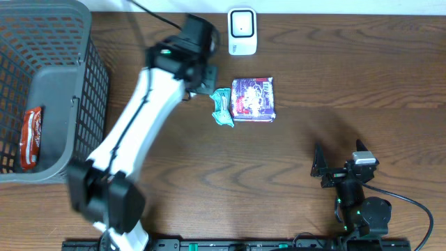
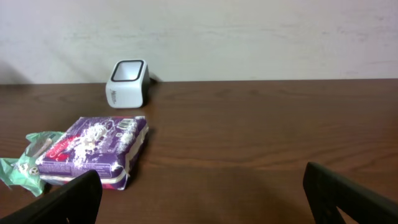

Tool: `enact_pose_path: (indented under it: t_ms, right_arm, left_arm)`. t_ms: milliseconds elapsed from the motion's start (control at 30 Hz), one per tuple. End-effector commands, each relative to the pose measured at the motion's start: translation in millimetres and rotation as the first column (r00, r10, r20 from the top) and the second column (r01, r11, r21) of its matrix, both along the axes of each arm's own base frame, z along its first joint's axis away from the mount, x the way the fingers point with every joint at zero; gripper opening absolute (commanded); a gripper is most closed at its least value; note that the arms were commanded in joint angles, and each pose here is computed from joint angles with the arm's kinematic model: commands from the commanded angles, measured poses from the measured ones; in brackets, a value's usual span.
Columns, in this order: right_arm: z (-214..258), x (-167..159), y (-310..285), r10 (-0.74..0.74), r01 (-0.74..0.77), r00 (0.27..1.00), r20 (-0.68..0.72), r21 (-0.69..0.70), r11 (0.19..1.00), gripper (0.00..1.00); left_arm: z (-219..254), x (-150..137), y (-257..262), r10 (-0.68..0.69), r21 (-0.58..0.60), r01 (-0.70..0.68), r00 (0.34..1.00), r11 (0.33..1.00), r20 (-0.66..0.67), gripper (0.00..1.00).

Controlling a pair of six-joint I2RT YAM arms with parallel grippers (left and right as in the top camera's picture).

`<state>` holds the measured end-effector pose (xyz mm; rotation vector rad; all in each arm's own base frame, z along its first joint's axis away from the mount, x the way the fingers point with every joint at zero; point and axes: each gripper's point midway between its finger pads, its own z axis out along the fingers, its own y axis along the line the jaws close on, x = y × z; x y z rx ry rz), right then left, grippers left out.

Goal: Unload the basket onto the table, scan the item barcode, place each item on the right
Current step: 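Carry the orange snack to the scanner and set it down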

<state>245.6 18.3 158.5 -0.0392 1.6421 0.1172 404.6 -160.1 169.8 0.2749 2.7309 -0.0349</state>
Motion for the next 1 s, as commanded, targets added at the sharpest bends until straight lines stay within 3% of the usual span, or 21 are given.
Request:
enact_pose_path:
  t_ms: [0,33,133,267,400,500,600,700,767,900,967]
  right_arm:
    - [-1,0,-4,-0.018,0.018,1.000,0.001,-0.011,1.000,0.99]
    - [-1,0,-4,-0.018,0.018,1.000,0.000,-0.011,1.000,0.99]
    - [-1,0,-4,-0.018,0.018,1.000,0.000,-0.011,1.000,0.99]
    - [-1,0,-4,-0.018,0.018,1.000,0.001,-0.011,1.000,0.99]
    - [-1,0,-4,-0.018,0.018,1.000,0.000,-0.011,1.000,0.99]
    - [-1,0,-4,-0.018,0.018,1.000,0.000,-0.011,1.000,0.99]
    - [-1,0,-4,-0.018,0.018,1.000,0.001,-0.011,1.000,0.99]
    - [-1,0,-4,-0.018,0.018,1.000,0.001,-0.011,1.000,0.99]
    - [-1,0,-4,-0.018,0.018,1.000,0.001,-0.011,1.000,0.99]
    - [-1,0,-4,-0.018,0.018,1.000,0.000,-0.011,1.000,0.99]
    - [-1,0,-4,-0.018,0.018,1.000,0.000,-0.011,1.000,0.99]
  left_arm:
    - [-30,7,12,0.082,0.127,-0.079,0.997,0.989,-0.017,0.07]
    - [-40,6,9,0.107,0.124,-0.102,0.994,0.987,-0.038,0.10]
    - [-60,5,6,0.139,0.124,-0.128,0.987,0.984,-0.084,0.33]
    - [-66,4,1,0.130,0.106,-0.118,0.986,0.987,-0.107,0.42]
    - [-23,19,4,0.105,0.067,-0.104,0.994,0.992,-0.009,0.51]
    - [44,42,34,0.183,0.057,-0.196,0.966,0.979,0.182,0.54]
    - [122,56,89,0.314,0.025,-0.354,0.860,0.935,0.402,0.58]
    - [182,51,163,0.456,-0.062,-0.508,0.705,0.859,0.543,0.61]
    - [202,40,213,0.543,-0.111,-0.599,0.612,0.793,0.575,0.65]
    - [210,5,308,0.725,-0.199,-0.783,0.405,0.589,0.557,0.70]
    - [200,-16,346,0.777,-0.179,-0.849,0.345,0.498,0.526,0.70]
